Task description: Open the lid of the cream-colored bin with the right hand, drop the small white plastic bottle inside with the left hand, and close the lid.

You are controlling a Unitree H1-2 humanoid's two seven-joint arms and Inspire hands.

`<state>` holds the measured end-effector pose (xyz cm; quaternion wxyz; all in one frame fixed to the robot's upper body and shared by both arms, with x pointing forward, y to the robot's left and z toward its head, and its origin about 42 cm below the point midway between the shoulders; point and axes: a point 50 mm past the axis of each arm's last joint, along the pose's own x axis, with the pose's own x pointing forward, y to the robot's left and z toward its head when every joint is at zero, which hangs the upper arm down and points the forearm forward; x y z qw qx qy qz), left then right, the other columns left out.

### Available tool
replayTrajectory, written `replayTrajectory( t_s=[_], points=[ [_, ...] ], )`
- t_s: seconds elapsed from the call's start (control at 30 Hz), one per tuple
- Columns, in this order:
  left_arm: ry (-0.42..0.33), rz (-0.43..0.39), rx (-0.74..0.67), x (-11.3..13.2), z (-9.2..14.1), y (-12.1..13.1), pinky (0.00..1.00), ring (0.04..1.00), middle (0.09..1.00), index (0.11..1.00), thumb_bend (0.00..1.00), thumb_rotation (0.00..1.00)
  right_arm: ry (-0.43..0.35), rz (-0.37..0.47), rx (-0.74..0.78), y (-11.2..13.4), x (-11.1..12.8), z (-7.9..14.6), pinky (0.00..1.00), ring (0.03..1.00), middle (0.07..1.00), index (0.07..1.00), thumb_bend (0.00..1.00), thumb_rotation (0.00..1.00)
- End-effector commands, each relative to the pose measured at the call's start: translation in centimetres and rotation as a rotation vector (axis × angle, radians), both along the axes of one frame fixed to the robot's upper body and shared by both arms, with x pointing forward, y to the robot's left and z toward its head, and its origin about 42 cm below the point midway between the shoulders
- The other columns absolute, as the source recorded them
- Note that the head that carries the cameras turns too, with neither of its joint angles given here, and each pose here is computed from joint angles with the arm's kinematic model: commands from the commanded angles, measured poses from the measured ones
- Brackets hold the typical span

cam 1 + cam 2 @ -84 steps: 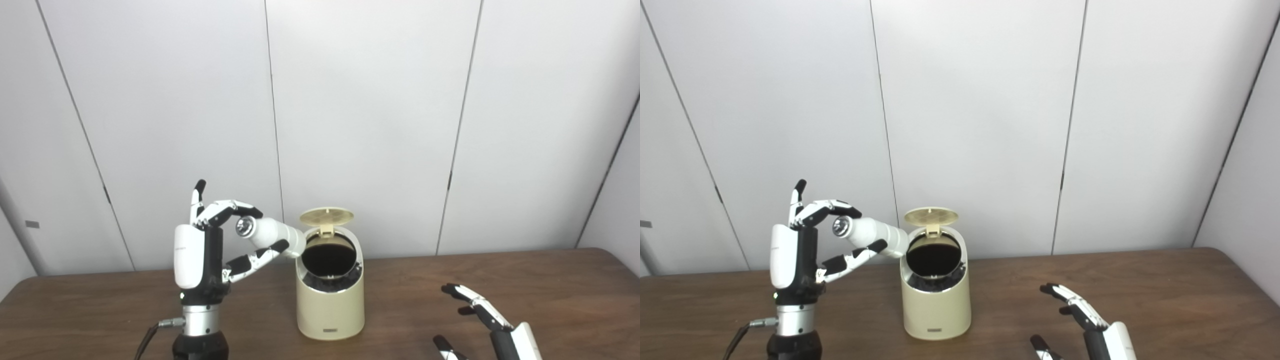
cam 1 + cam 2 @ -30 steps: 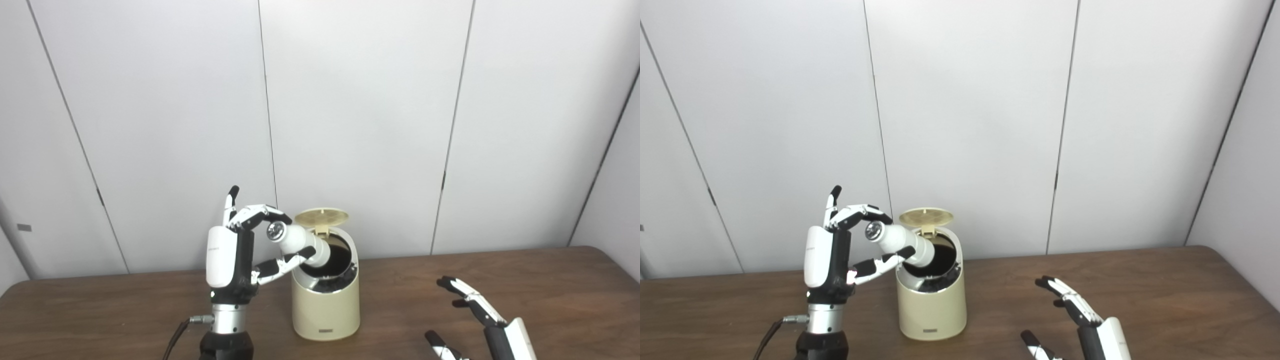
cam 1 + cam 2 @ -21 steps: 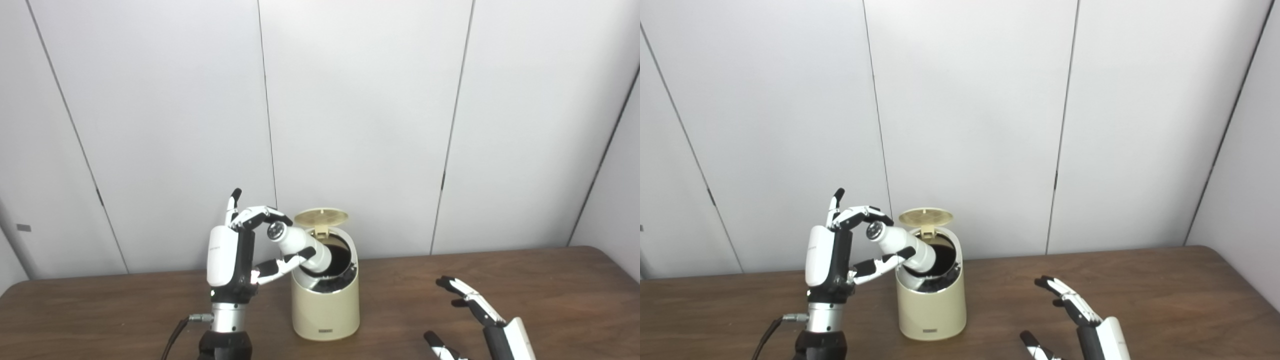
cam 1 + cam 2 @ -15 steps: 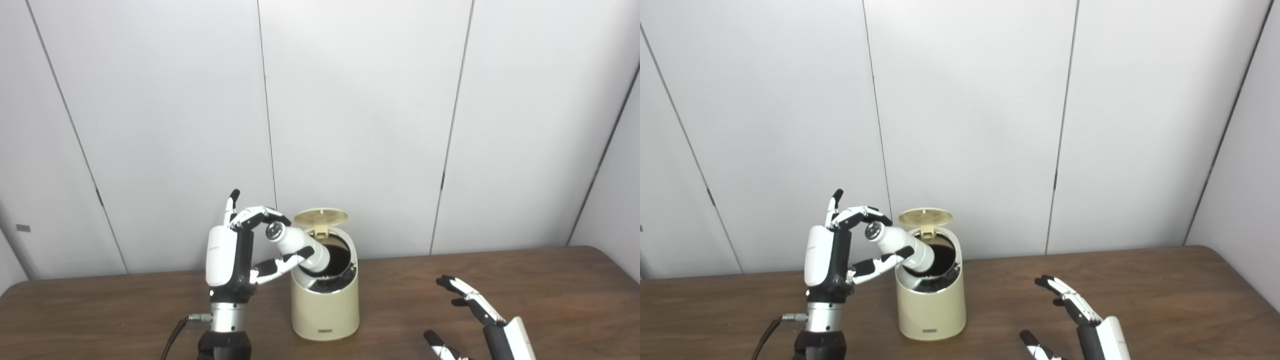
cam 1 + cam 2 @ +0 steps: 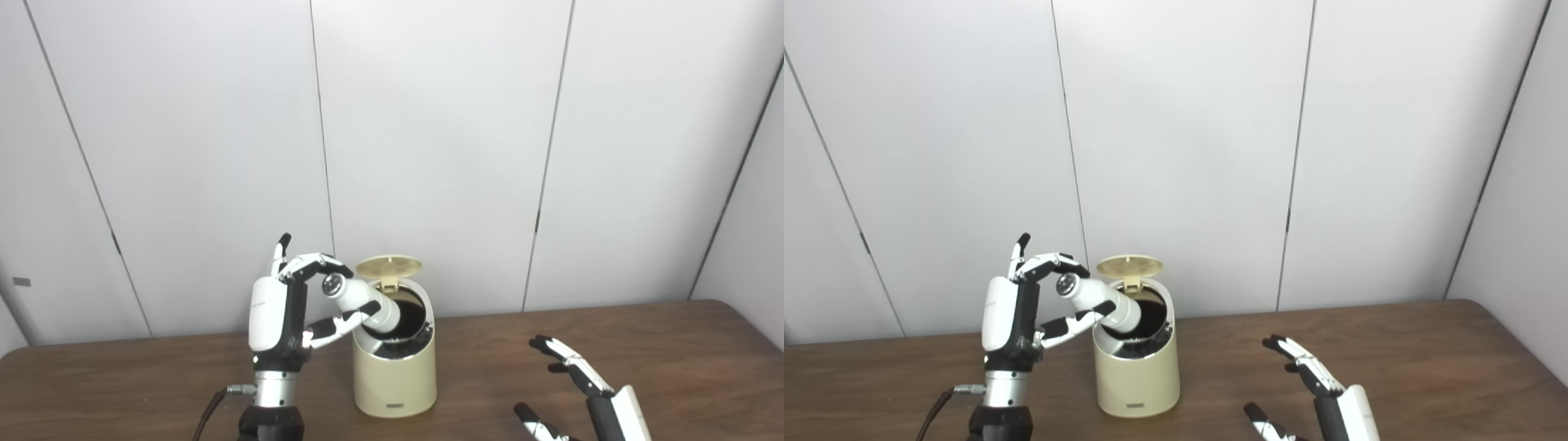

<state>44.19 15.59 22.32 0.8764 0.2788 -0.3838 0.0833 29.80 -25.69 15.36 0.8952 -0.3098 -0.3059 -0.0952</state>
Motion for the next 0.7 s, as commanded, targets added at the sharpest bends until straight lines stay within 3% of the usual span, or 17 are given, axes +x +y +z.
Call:
replayTrajectory(
  t_s=[0.0,0.07,0.2,0.33,0.4,0.5,0.67],
  points=[
    [-0.080,-0.020,-0.026,0.45,2.61,-0.31,1.00,0.685,0.500,0.485,0.90,0.25,0.042,-0.002,-0.005,-0.49,-0.52,-1.89,0.67,0.792,0.831,0.798,0.24,0.35],
    [-0.079,-0.023,-0.026,0.45,2.57,-0.29,1.00,0.685,0.501,0.485,0.98,0.31,0.043,-0.004,-0.006,-0.49,-0.56,-1.90,0.67,0.793,0.832,0.799,0.24,0.35],
    [-0.069,-0.032,-0.034,0.43,2.45,-0.28,1.00,0.691,0.499,0.487,1.00,0.43,0.042,-0.004,-0.007,-0.50,-0.58,-1.89,0.66,0.790,0.830,0.795,0.24,0.35],
    [-0.044,-0.008,-0.032,0.46,2.31,-0.39,1.00,0.694,0.509,0.491,1.00,0.72,0.043,-0.005,-0.004,-0.52,-0.65,-1.85,0.67,0.793,0.830,0.794,0.25,0.37],
    [-0.045,0.000,-0.026,0.49,2.29,-0.45,1.00,0.688,0.509,0.490,1.00,0.79,0.039,-0.007,-0.012,-0.56,-0.63,-1.86,0.66,0.789,0.827,0.793,0.24,0.38],
    [-0.042,0.002,-0.027,0.53,2.27,-0.45,1.00,0.688,0.508,0.492,1.00,0.77,0.041,-0.007,-0.010,-0.57,-0.62,-1.88,0.66,0.789,0.828,0.793,0.24,0.38],
    [-0.017,-0.033,-0.058,0.52,2.23,-0.24,1.00,0.714,0.505,0.491,1.00,0.61,0.042,-0.003,-0.005,-0.51,-0.65,-1.84,0.67,0.793,0.830,0.795,0.24,0.38]
  ],
)
